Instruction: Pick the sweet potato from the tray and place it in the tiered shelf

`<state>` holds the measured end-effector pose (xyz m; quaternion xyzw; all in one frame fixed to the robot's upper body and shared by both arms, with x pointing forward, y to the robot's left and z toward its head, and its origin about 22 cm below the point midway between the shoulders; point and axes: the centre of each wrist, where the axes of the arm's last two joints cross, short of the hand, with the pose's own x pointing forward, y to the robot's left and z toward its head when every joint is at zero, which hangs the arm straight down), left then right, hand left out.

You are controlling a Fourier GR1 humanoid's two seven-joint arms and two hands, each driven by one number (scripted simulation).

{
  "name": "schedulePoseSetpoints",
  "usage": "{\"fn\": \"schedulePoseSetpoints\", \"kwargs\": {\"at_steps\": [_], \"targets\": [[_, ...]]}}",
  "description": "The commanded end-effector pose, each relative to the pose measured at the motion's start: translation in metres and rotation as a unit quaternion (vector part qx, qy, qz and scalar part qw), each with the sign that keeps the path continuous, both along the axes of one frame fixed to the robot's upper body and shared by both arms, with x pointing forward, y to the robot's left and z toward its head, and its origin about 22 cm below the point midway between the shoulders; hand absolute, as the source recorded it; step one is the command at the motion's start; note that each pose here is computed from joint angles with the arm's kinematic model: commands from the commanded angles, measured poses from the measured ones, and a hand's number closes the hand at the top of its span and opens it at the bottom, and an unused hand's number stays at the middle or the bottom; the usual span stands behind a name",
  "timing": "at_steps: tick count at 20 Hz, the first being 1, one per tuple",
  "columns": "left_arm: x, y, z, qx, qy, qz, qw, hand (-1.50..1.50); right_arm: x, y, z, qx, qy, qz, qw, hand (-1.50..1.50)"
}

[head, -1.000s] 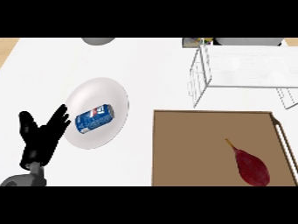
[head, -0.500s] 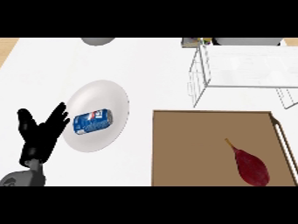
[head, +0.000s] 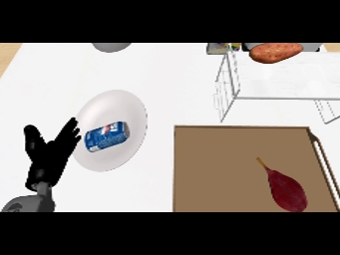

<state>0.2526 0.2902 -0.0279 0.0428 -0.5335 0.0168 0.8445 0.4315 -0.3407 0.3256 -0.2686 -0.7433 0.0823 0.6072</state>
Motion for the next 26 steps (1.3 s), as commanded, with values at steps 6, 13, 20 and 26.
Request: {"fn": "schedulePoseSetpoints", "kwargs": {"at_steps": [6,13,20,26], "targets": [[-0.002,0.013,0.008,0.006,0.007,0.007,0.9999,0.0,-0.019,-0.04,0.013,0.124,-0.058,-0.067,0.988,-1.5],[-0.003,0.007,0.0,0.001,0.007,0.009,0.9999,0.0,-0.054,-0.108,0.031,0.15,-0.091,-0.191,0.966,-1.5],[-0.01,-0.002,0.002,-0.002,-0.001,-0.003,1.0,0.0,-0.112,-0.189,0.025,0.211,-0.099,-0.195,0.953,-1.5],[0.01,-0.017,0.005,-0.012,0.006,-0.001,0.9999,0.0,-0.146,-0.224,0.021,0.196,-0.088,-0.167,0.962,-1.5]]}}
